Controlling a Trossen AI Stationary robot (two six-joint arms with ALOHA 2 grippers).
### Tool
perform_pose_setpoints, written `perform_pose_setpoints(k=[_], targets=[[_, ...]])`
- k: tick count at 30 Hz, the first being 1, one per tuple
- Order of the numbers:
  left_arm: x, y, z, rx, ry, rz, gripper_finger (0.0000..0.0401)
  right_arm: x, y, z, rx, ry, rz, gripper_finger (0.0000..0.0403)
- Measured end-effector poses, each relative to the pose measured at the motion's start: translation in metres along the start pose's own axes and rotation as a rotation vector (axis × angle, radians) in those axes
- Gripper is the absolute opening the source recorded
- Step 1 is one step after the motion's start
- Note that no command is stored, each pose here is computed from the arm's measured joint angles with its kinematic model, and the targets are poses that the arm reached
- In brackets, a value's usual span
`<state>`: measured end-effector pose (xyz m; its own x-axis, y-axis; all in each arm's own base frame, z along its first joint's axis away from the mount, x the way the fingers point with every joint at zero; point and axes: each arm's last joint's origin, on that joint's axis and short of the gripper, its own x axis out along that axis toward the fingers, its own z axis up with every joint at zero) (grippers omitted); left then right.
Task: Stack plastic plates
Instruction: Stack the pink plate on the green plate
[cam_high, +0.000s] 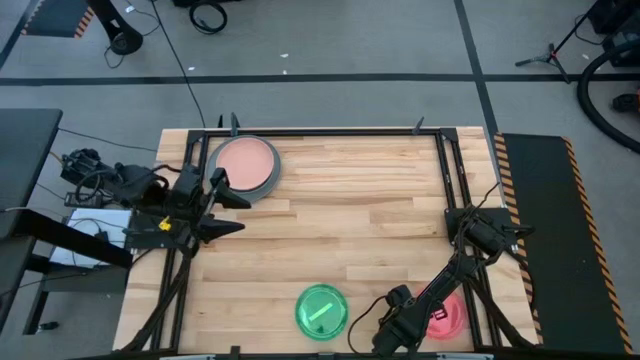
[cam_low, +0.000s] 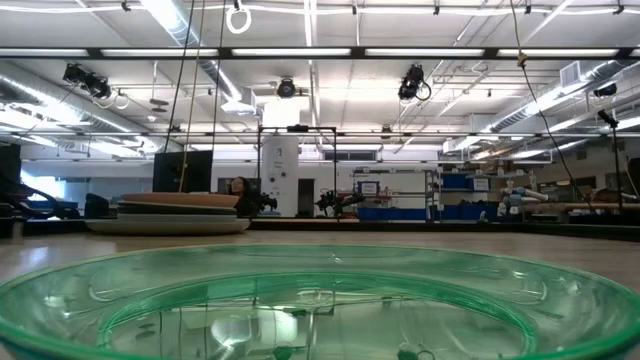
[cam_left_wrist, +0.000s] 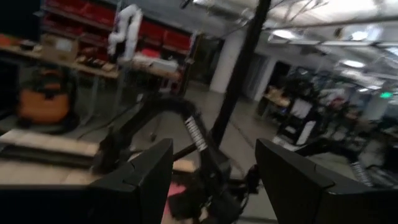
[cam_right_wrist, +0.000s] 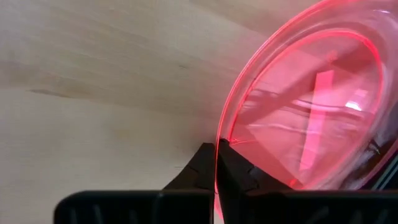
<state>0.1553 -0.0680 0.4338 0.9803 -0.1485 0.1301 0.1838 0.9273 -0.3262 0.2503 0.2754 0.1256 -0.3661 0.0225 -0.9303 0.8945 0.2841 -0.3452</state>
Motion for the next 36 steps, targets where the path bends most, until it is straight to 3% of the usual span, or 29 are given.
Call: perform_pose_setpoints(k=[6, 11, 14, 19, 24, 27, 32, 36], targets=[[0.007, 0.0, -0.009, 0.01, 0.056, 0.028, 0.0233, -0.008, 0.0, 0.001, -0.055, -0.018, -0.008, 0.0008], [0.009, -0.004, -0.013, 0.019, 0.071, 0.011, 0.0233, -0.043, -0.008, 0.0, -0.15, -0.113, -0.065, 0.0007], [0.009, -0.004, -0.013, 0.019, 0.071, 0.013, 0.0233, -0.07, -0.011, 0.003, -0.286, -0.23, -0.066, 0.0008], [0.009, -0.003, -0.013, -0.003, 0.064, 0.04, 0.0233, -0.1, 0.004, 0.01, -0.73, -0.429, 0.079, 0.0008], [0.013, -0.001, -0.021, -0.062, 0.115, 0.092, 0.0233, -0.112, 0.031, 0.0, -1.437, -0.62, 0.23, 0.0008], [0.017, 0.0, -0.029, -0.095, 0.159, 0.14, 0.0233, -0.115, 0.038, -0.003, -1.789, -0.753, 0.194, 0.0007], [0.027, 0.003, -0.039, -0.147, 0.202, 0.191, 0.0233, -0.122, 0.043, 0.007, -2.13, -0.927, -0.007, 0.0007], [0.031, 0.0, -0.043, -0.183, 0.204, 0.189, 0.0233, -0.126, 0.049, 0.009, -2.238, -0.982, -0.002, 0.0007]])
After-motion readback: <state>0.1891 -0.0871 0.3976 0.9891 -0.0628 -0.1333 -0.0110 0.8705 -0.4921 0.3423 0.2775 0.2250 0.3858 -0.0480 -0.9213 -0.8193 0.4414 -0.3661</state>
